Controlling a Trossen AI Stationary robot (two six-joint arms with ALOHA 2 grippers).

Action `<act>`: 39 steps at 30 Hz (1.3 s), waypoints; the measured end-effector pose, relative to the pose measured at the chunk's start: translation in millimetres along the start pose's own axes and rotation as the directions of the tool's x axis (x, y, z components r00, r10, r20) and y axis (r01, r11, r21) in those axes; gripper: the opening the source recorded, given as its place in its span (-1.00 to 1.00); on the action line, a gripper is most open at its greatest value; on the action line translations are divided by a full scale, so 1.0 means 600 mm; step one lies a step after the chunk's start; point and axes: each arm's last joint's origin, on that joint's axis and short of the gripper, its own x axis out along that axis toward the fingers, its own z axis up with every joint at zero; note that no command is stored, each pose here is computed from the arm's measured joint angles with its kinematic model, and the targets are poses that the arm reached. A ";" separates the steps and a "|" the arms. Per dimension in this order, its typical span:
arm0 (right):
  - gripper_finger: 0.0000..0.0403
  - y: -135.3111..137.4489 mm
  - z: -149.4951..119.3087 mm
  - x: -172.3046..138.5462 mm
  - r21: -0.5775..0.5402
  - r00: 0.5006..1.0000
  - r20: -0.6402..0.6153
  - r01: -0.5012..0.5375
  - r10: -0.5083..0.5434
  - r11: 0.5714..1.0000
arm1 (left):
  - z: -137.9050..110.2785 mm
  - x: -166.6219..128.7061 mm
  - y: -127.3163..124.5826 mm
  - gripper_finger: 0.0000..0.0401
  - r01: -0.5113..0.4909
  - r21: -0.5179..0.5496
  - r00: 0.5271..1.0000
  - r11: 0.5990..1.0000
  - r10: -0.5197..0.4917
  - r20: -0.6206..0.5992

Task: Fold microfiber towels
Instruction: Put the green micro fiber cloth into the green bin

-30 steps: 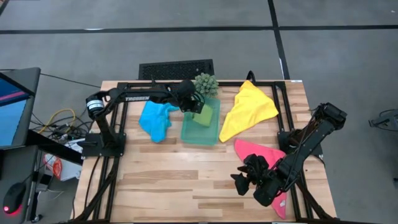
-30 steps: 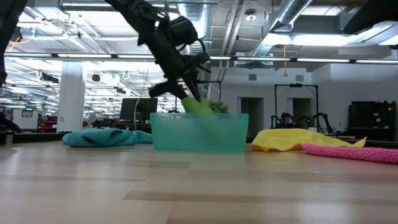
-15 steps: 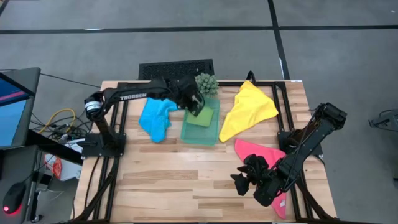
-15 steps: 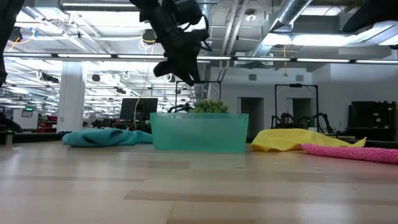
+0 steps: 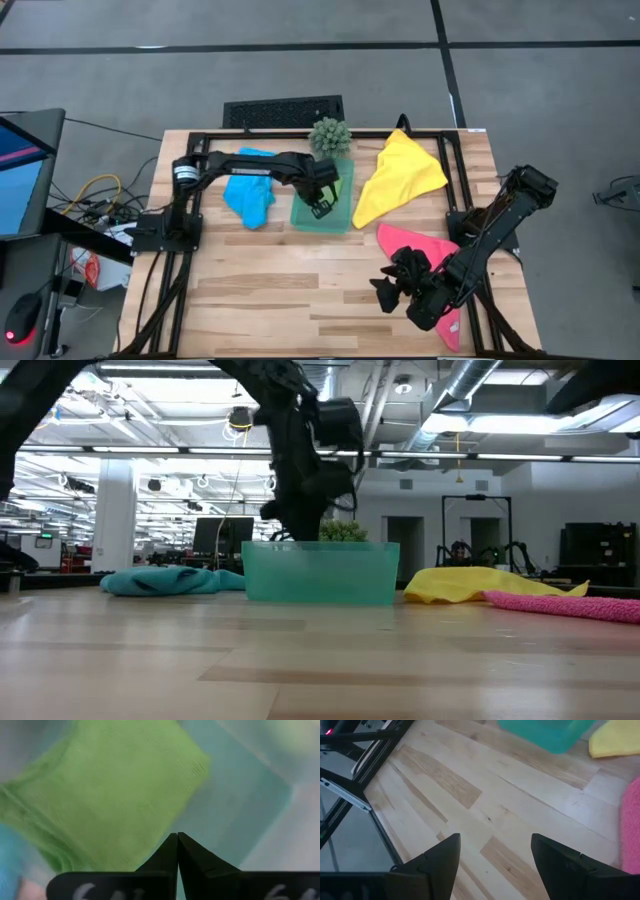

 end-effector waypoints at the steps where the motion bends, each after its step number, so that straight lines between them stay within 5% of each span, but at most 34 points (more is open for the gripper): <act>1: 0.33 0.000 0.000 0.000 0.007 1.000 0.000 -0.001 0.001 1.000 | 0.002 0.008 0.000 -1.00 -0.025 0.009 1.000 1.000 0.025 -0.012; 12: 0.33 0.003 0.000 0.000 0.037 1.000 -0.001 -0.018 0.018 0.999 | 0.021 0.072 -0.008 -1.00 -0.048 0.046 0.995 0.998 0.052 -0.086; 25: 0.33 0.005 0.000 0.000 0.045 1.000 -0.001 -0.026 0.026 0.999 | 0.077 0.030 -0.001 -1.00 -0.047 0.044 0.995 0.998 0.043 0.094; 34: 0.33 0.007 0.000 0.000 0.049 0.999 0.000 -0.035 0.035 0.998 | 0.050 -0.038 0.017 -1.00 -0.110 0.238 0.970 0.965 0.156 -0.184; 39: 0.33 0.007 0.000 0.000 0.043 0.999 0.000 -0.035 0.035 0.998 | 0.068 -0.020 0.013 -1.00 -0.125 0.195 0.989 0.973 0.138 -0.052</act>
